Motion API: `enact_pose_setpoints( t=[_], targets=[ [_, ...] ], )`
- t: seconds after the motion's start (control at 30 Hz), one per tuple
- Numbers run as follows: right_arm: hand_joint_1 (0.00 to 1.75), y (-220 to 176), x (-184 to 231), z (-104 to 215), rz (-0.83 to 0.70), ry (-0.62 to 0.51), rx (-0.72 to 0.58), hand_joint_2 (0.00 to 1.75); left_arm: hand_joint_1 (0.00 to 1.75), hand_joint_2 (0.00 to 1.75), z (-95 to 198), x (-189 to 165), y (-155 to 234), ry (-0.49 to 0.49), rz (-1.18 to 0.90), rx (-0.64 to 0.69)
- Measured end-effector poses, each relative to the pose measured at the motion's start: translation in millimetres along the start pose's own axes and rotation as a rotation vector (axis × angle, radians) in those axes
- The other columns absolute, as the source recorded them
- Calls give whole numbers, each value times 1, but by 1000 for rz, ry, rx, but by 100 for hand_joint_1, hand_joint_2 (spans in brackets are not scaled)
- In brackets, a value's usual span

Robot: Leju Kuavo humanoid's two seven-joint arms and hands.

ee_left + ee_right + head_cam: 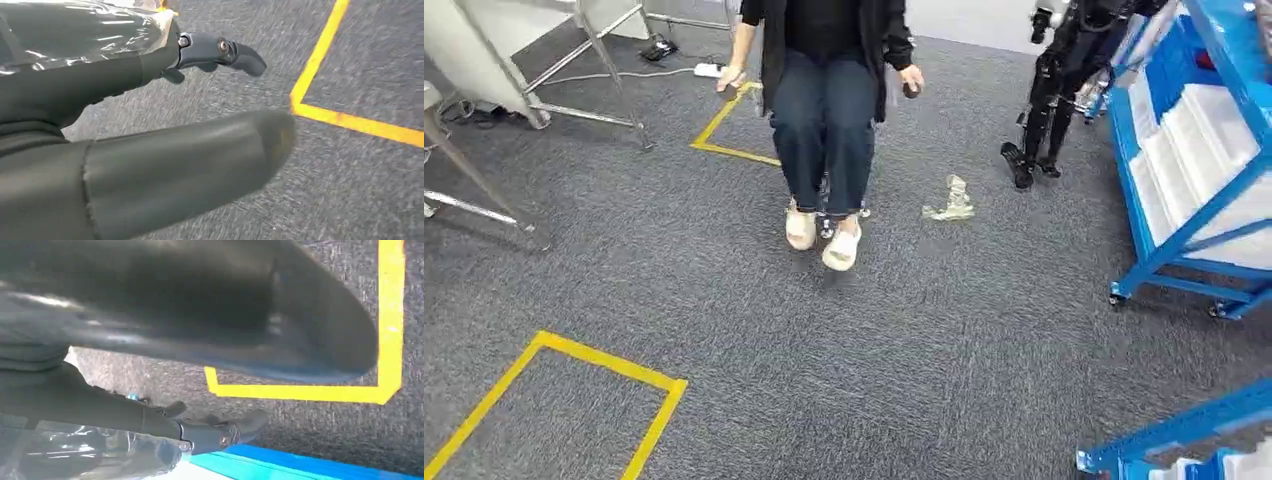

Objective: Take the parts from the cabinet and place them on the table.

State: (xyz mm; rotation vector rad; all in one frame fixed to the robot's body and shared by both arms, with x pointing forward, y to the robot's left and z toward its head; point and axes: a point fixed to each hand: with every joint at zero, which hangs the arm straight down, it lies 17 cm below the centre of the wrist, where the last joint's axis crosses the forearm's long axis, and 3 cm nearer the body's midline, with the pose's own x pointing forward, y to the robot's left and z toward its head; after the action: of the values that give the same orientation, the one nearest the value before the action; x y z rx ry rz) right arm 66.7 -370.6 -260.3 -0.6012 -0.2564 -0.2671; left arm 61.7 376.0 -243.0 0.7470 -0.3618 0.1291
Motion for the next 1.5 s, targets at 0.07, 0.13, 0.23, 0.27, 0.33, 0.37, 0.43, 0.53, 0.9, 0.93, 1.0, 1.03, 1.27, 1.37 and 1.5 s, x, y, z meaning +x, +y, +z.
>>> enact_pose_setpoints(
  t=[0.07,0.13,0.23,0.27,0.33,0.37,0.43,0.53,0.9,0.93,1.0,1.03,1.27,1.37,1.5],
  targets=[
    [0,0,-1,0,6,-5,2,0,0,0,0,4,-1,-7,3,2],
    [0,0,2,0,4,-19,5,0,0,0,0,3,-1,-5,2,3],
    [0,4,7,2,3,-37,12,0,0,0,2,-4,-1,14,-2,1],
    [0,6,8,2,3,-44,17,0,0,0,2,-5,0,16,-3,2],
    [0,6,9,2,2,-49,19,0,0,0,2,-6,0,16,-5,1],
    [0,6,9,2,2,-50,19,0,0,0,2,-6,0,15,-7,1],
    [0,5,8,2,1,-42,12,0,0,0,1,-5,0,8,-14,0],
    [0,3,3,1,2,-10,3,0,0,0,0,-3,1,-2,-17,0],
    [0,12,-3,9,23,2,0,0,0,0,-9,-20,18,84,-10,31],
    [0,17,2,11,23,-15,9,0,0,0,-11,-22,21,98,-11,37],
    [0,25,13,15,28,-58,28,0,0,0,-12,-28,25,131,-10,48],
    [0,27,15,15,31,-70,34,0,0,0,-13,-28,26,140,-3,55],
    [0,36,27,19,61,-125,61,0,0,0,-8,-33,26,163,2,75],
    [0,39,31,20,80,-138,68,0,0,0,-4,-37,26,183,10,91],
    [0,48,38,24,131,-157,88,0,0,0,7,-44,22,224,13,108]
  ],
)
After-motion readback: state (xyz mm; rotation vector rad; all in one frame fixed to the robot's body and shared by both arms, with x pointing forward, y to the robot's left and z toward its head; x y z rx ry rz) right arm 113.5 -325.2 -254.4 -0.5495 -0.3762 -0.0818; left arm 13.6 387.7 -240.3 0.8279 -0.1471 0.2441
